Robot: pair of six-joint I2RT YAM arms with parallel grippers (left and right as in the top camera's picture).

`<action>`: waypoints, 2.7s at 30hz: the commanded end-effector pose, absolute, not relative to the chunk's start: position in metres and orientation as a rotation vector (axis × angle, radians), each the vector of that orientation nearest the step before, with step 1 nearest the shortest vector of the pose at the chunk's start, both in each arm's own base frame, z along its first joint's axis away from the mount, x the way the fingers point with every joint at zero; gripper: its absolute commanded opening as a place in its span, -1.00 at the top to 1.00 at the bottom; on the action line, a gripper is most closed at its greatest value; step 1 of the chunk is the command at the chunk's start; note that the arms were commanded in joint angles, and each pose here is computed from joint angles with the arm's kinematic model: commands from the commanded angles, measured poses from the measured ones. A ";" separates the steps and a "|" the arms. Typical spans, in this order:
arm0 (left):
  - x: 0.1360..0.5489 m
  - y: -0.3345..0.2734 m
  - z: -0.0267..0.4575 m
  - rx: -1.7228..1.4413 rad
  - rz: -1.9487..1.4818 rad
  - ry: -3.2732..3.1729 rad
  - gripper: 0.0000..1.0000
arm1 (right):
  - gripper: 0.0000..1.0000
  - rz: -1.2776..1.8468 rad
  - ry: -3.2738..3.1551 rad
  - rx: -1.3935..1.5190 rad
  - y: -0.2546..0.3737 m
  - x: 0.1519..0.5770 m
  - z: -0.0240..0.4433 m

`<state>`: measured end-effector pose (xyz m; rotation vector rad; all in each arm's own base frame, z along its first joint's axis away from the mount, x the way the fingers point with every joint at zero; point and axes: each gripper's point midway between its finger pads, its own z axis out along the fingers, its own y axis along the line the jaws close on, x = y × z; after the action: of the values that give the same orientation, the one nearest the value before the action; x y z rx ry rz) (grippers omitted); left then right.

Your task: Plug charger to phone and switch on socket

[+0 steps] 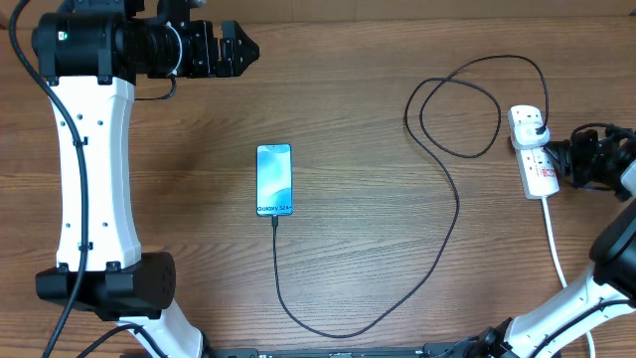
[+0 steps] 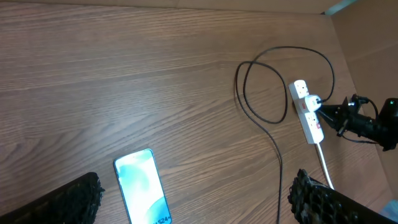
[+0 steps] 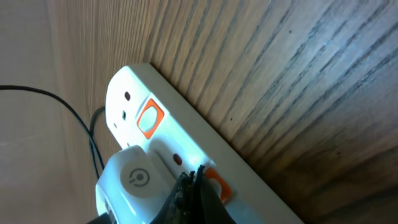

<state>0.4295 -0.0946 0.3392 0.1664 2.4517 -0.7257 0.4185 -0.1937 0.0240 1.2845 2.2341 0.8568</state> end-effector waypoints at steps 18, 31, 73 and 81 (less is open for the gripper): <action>0.430 -0.095 0.343 0.167 -0.734 2.440 -0.99 | 0.93 0.950 2.397 1.238 -0.125 0.415 0.004; 0.430 -0.095 0.343 0.167 -0.734 2.440 -0.99 | 0.93 0.932 2.392 1.298 -0.132 0.410 0.003; 0.430 -0.095 0.343 0.167 -0.734 2.440 -1.00 | 0.70 0.295 2.123 0.331 0.017 0.229 0.345; 0.430 -0.095 0.343 0.167 -0.734 2.440 -1.00 | -0.43 0.105 2.354 0.319 0.010 0.199 0.299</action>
<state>0.4296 -0.0946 0.3392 0.1663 2.4515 -0.7251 0.1993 0.0299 0.2994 0.2763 2.3630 0.2571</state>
